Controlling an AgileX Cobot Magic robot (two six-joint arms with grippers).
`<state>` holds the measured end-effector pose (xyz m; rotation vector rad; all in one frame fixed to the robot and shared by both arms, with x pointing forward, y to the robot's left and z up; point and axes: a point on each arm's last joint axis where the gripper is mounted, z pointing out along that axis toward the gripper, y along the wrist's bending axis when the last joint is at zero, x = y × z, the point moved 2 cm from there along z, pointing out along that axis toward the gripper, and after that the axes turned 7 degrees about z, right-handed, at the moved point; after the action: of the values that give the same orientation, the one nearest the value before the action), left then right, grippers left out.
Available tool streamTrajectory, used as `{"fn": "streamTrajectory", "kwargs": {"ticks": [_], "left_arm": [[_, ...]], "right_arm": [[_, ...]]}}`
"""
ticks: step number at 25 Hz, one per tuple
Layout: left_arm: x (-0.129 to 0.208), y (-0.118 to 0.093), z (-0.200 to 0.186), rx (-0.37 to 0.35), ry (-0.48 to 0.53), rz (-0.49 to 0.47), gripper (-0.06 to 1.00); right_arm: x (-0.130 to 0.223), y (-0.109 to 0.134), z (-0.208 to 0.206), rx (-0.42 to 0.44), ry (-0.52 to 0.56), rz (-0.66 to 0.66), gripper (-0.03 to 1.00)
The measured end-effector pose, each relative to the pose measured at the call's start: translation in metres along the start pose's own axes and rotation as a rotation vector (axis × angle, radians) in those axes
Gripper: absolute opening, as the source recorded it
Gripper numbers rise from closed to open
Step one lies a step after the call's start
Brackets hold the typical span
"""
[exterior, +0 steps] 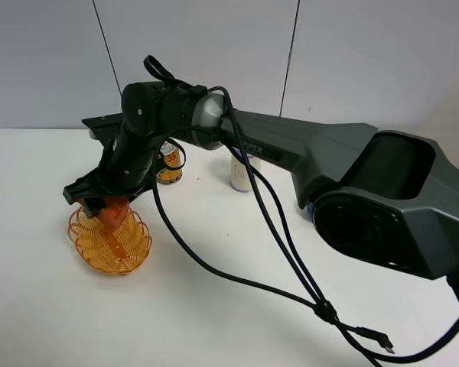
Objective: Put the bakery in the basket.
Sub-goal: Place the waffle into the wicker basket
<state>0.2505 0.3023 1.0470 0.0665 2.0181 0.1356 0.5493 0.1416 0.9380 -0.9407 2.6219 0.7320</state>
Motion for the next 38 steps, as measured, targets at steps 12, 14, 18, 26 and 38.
{"fn": "streamTrajectory", "kwargs": {"ticks": [12, 14, 18, 26, 38], "left_arm": [[0.0, 0.0, 0.0, 0.0, 0.0, 0.0, 1.0], [0.0, 0.0, 0.0, 0.0, 0.0, 0.0, 1.0], [0.0, 0.0, 0.0, 0.0, 0.0, 0.0, 1.0], [0.0, 0.0, 0.0, 0.0, 0.0, 0.0, 1.0], [0.0, 0.0, 0.0, 0.0, 0.0, 0.0, 1.0]], "right_arm": [[0.011, 0.0, 0.025, -0.013, 0.043, -0.004, 0.68], [0.012, -0.001, 0.027, -0.012, 0.047, -0.003, 0.68], [0.014, -0.001, 0.028, -0.011, 0.065, -0.003, 0.68], [0.016, 0.004, 0.029, -0.015, 0.07, -0.021, 0.68], [0.014, 0.005, 0.029, -0.017, 0.046, -0.023, 0.77]]}}
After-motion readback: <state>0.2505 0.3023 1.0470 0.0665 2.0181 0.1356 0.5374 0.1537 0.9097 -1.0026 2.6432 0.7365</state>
